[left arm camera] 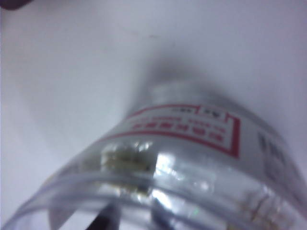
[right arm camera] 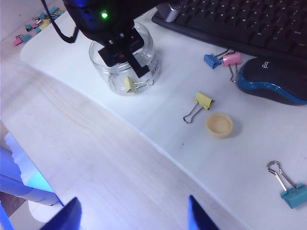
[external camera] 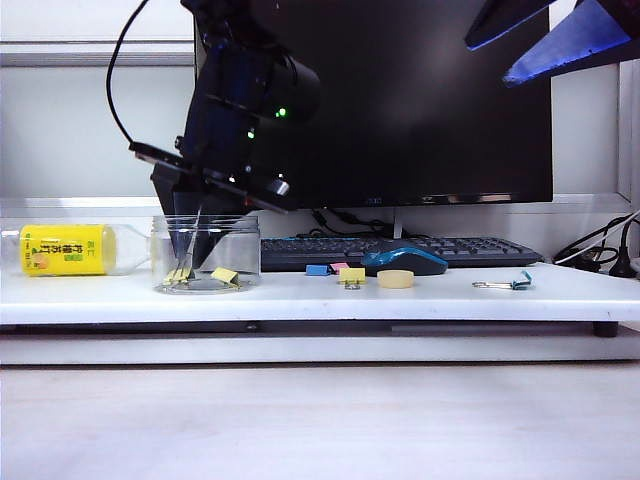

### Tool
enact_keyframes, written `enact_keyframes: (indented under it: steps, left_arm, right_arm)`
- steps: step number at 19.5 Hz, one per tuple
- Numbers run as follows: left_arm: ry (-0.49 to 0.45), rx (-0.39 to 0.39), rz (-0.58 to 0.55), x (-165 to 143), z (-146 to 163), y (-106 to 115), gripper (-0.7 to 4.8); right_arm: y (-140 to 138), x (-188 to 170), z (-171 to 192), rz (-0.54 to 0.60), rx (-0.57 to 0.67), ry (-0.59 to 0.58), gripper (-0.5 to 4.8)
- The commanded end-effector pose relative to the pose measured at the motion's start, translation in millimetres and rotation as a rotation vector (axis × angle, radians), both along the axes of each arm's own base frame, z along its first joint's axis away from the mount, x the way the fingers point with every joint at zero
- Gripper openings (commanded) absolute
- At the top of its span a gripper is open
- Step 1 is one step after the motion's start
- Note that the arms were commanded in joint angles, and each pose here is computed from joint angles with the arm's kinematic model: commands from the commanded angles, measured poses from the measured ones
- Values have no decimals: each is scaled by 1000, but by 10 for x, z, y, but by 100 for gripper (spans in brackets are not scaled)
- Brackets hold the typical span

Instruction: Take the clips out of the round transparent plastic box and place them on the table.

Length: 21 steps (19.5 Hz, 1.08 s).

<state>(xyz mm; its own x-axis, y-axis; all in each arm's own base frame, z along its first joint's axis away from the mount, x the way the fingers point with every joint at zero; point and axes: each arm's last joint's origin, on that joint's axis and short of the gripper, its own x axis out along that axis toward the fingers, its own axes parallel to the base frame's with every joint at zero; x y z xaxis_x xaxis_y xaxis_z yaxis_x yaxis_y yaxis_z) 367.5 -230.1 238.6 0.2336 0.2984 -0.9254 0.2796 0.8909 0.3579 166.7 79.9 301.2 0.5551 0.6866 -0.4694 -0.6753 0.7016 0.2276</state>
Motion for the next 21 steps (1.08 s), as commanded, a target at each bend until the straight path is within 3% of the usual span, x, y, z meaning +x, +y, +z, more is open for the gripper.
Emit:
enact_keyframes:
  steps: [1, 13, 19, 21]
  left_arm:
    - [-23, -8, 48, 10, 2, 6, 99]
    - [-64, -5, 80, 120, -204, -60, 97]
    - [-73, -20, 73, 148, -259, -85, 59]
    - [-65, -12, 21, 130, -231, -116, 51]
  right_arm:
    - [3, 2, 32, 6, 8, -23, 284]
    - [4, 4, 30, 7, 6, -24, 284]
    - [5, 6, 28, 8, 2, -27, 284]
    - [5, 8, 27, 7, 1, -27, 284]
